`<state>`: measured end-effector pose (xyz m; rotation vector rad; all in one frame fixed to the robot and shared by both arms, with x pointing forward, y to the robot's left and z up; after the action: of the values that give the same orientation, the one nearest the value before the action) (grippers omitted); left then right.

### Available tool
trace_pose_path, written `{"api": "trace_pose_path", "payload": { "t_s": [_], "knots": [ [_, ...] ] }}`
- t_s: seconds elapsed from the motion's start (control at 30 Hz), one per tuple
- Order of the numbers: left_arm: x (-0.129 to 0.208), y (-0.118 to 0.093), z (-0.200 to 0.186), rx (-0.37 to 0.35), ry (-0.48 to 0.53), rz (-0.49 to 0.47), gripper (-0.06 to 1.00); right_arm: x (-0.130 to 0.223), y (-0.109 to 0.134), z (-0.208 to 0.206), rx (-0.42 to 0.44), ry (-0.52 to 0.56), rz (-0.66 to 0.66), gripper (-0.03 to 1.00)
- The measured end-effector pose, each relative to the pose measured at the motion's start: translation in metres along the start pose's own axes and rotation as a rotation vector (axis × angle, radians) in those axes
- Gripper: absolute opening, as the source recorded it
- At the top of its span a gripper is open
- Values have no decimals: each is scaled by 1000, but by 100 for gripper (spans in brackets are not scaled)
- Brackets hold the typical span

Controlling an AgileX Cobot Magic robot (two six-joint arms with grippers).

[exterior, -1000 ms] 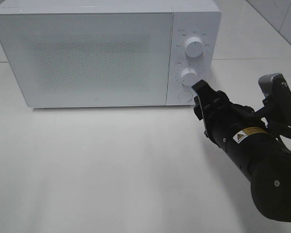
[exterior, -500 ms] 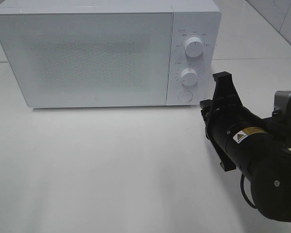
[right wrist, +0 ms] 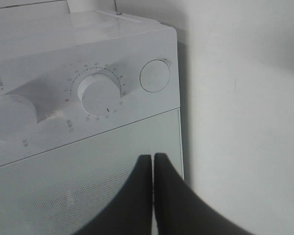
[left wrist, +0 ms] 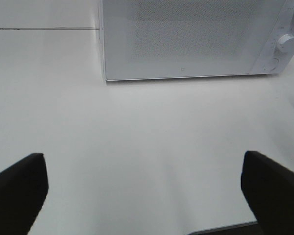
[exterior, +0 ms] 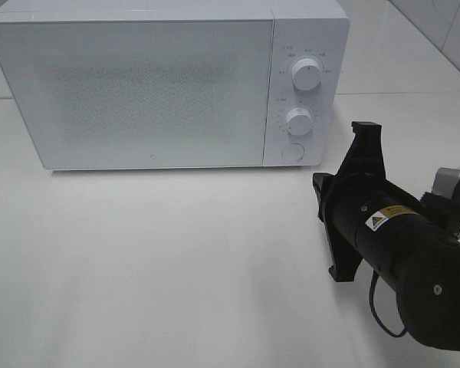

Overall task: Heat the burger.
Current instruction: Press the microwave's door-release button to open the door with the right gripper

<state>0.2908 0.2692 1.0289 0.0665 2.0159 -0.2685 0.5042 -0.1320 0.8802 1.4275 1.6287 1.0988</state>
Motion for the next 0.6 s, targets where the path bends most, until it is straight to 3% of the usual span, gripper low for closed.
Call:
{"api": "trace_pose_path", "payload": {
  "t_s": [0.6],
  "knots": [
    [0,0,0,0,0,0,99,-5,-5,44,29,0,33,1]
  ]
}}
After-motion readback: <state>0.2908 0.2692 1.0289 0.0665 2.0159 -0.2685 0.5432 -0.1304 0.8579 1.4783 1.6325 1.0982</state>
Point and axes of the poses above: a point on each arm's last joint axis where the gripper is mounted, z pointing out along that axis toward the gripper, y along the wrist's bending axis when the last joint is at zero, x = y × z, the point moved 7 cm from there along z, pointing out along that axis toward the gripper, and after that the axes turned 4 degrees about -z, right-handed, at the moved point
